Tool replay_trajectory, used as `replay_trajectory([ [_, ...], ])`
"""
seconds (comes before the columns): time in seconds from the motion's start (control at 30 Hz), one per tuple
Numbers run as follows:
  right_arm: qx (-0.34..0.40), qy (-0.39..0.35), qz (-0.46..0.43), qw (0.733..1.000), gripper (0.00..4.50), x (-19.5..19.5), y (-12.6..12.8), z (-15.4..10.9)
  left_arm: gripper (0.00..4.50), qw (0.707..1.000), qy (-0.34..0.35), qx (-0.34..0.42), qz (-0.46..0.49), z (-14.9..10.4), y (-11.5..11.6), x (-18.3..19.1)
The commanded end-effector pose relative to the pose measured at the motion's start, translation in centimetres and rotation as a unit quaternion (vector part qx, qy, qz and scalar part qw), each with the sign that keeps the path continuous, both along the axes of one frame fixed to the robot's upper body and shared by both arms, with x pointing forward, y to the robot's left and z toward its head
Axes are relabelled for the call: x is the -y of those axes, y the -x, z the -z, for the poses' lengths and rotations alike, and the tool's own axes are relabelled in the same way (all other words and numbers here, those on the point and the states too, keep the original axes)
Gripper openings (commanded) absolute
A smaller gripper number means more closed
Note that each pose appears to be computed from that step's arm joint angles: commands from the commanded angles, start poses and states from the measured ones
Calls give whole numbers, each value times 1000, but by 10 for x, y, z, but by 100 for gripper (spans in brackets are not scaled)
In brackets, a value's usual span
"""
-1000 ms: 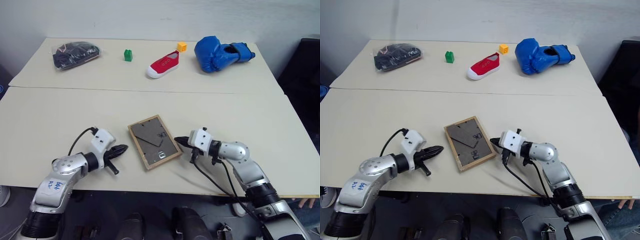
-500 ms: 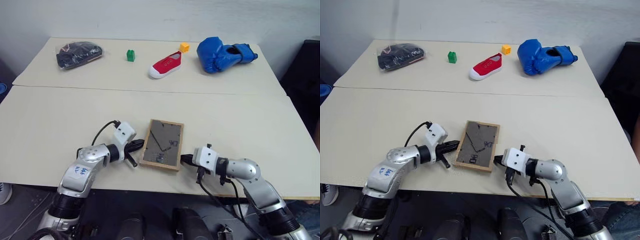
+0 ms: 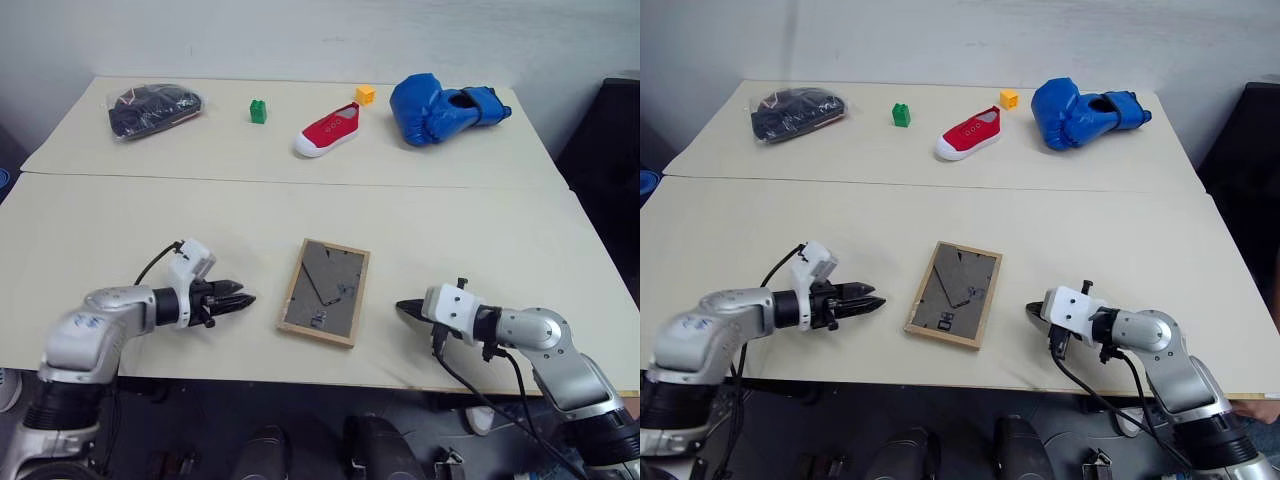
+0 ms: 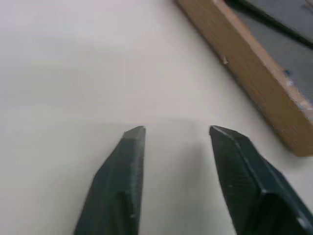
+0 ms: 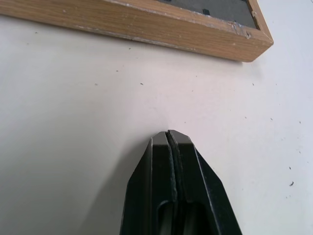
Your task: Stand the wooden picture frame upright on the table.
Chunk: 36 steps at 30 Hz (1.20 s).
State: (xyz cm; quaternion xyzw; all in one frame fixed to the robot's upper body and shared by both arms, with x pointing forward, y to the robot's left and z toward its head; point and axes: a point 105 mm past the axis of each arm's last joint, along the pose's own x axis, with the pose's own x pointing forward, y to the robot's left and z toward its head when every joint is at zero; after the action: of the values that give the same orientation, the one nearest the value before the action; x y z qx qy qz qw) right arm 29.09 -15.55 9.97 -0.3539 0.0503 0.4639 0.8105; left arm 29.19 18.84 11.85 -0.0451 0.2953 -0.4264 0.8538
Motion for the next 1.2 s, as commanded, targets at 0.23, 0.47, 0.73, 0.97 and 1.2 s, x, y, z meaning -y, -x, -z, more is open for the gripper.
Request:
replay_trajectory([
  [0.23,8,-9,-57,998,0,-45,-2,-12,448,963,106,-248,11,-9,-1,31],
  [0.47,3,-2,-71,997,0,-61,-5,-8,448,953,105,-283,35,-3,-2,52],
  [0.73,1,4,-73,997,0,-67,-5,-4,448,939,140,-308,53,-1,1,74],
  [0.97,2,6,-71,997,0,-72,-7,-2,336,933,169,-314,40,-6,-8,86],
  [1.2,3,3,-62,998,0,-71,-8,-3,154,931,186,-310,42,-13,-9,91],
])
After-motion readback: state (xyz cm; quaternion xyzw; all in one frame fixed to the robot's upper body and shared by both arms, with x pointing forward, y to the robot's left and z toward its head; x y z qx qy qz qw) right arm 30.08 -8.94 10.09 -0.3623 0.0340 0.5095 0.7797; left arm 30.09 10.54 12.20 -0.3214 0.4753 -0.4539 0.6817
